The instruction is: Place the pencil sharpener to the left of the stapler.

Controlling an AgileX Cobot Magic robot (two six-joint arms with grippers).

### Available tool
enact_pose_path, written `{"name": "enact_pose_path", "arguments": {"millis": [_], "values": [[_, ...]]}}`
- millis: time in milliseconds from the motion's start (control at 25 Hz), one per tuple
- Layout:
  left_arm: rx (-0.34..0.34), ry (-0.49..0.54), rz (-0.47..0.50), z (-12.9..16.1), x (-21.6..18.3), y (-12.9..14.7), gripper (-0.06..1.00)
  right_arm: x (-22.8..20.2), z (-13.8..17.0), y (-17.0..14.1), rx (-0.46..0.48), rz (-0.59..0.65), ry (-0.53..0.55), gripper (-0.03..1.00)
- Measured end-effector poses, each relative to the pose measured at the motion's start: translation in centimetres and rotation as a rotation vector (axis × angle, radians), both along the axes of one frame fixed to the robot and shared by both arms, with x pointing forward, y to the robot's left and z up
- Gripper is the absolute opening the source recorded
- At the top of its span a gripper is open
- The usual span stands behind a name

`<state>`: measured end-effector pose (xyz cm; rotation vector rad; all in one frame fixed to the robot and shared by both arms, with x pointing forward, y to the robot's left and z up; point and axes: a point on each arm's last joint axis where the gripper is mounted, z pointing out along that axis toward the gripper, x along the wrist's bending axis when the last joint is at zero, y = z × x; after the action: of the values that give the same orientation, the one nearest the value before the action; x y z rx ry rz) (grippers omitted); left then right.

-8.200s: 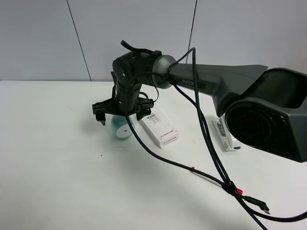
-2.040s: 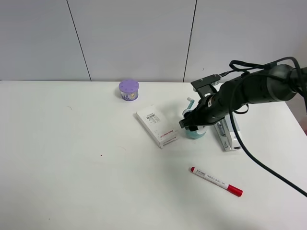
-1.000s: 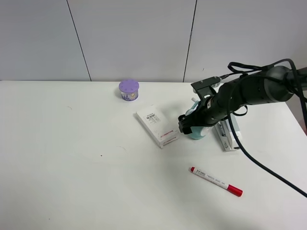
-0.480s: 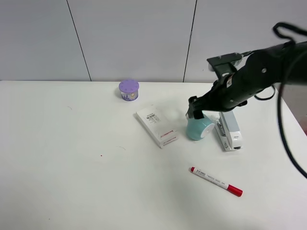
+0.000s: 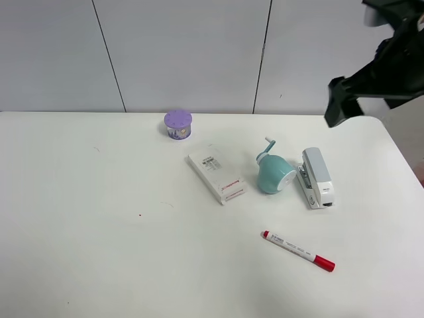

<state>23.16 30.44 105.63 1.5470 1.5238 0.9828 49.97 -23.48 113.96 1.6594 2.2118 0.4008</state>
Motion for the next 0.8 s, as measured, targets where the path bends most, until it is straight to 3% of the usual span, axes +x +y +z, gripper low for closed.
{"name": "enact_pose_path", "arguments": {"millis": [400,640,800], "values": [[0.0,0.0,0.0,0.0,0.0,0.0,0.99,-1.5,3.1,-7.8,0.002,-0.233,-0.102,0.99],[0.0,0.0,0.0,0.0,0.0,0.0,0.99,-6.7,6.9,-8.0,0.047,-0.268,-0.273,0.99],[0.0,0.0,0.0,0.0,0.0,0.0,0.99,-11.2,7.4,-7.4,0.09,-0.26,-0.353,0.99]]}}
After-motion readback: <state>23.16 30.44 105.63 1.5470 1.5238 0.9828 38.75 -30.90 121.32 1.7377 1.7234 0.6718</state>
